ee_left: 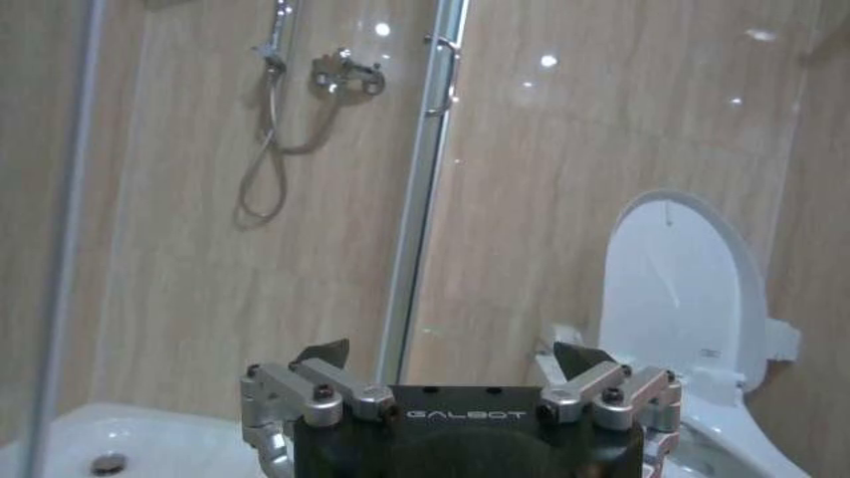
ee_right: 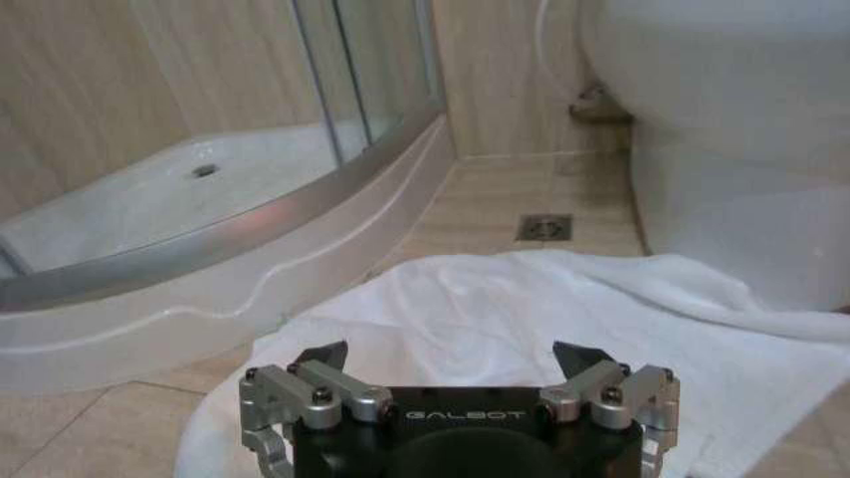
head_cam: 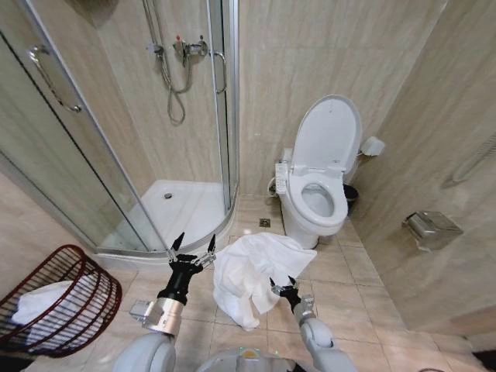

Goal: Discard the used towel into the hamper.

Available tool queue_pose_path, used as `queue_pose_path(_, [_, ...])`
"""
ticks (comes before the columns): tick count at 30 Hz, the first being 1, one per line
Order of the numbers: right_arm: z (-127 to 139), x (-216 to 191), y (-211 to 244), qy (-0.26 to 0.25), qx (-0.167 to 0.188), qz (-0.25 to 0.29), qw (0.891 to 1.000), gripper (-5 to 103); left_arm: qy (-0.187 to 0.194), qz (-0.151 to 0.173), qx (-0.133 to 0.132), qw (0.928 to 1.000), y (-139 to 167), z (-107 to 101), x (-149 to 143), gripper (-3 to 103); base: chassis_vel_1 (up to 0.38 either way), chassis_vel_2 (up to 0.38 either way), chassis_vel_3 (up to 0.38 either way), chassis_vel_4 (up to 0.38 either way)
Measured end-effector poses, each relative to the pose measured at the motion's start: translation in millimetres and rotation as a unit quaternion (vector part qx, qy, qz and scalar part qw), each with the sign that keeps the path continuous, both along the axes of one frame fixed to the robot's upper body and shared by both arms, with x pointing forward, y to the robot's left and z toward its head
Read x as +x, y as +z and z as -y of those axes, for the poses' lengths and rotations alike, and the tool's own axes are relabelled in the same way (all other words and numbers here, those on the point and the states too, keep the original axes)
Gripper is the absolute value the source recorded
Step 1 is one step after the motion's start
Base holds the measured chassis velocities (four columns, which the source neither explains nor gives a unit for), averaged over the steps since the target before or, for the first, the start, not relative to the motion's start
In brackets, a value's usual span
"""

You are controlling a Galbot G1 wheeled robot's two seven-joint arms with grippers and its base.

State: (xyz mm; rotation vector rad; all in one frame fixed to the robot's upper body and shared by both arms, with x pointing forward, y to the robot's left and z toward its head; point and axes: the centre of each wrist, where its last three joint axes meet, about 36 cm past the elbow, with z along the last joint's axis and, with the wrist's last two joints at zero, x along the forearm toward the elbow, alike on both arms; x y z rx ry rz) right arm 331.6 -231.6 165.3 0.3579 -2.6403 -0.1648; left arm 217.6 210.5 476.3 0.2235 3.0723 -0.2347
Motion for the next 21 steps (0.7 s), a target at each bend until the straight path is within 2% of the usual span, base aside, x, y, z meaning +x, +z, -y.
queue_pose_path(5, [8.9, 7.7, -3.2, -0.001, 0.003, -0.001, 1.0, 100, 0.0, 0.0, 0.0, 1.0, 0.0, 0.0, 0.0, 100, 0.057, 0.06, 0.065, 0.059])
queue_pose_path(8, [12.5, 12.9, -4.4, -0.015, 0.017, -0.004, 1.0, 100, 0.0, 0.0, 0.0, 1.0, 0.0, 0.0, 0.0, 100, 0.068, 0.074, 0.067, 0.065])
queue_pose_path(9, [17.2, 19.2, -6.8, -0.039, 0.038, -0.016, 0.998, 100, 0.0, 0.0, 0.0, 1.0, 0.0, 0.0, 0.0, 100, 0.082, 0.071, 0.068, 0.091])
queue_pose_path(13, [30.9, 27.5, -16.6, -0.039, 0.02, -0.021, 0.999, 100, 0.0, 0.0, 0.0, 1.0, 0.0, 0.0, 0.0, 100, 0.073, 0.071, 0.071, 0.058])
queue_pose_path(21, [26.3, 35.2, -31.6, -0.025, -0.007, -0.028, 0.999, 100, 0.0, 0.0, 0.0, 1.0, 0.0, 0.0, 0.0, 100, 0.022, 0.021, 0.02, 0.014])
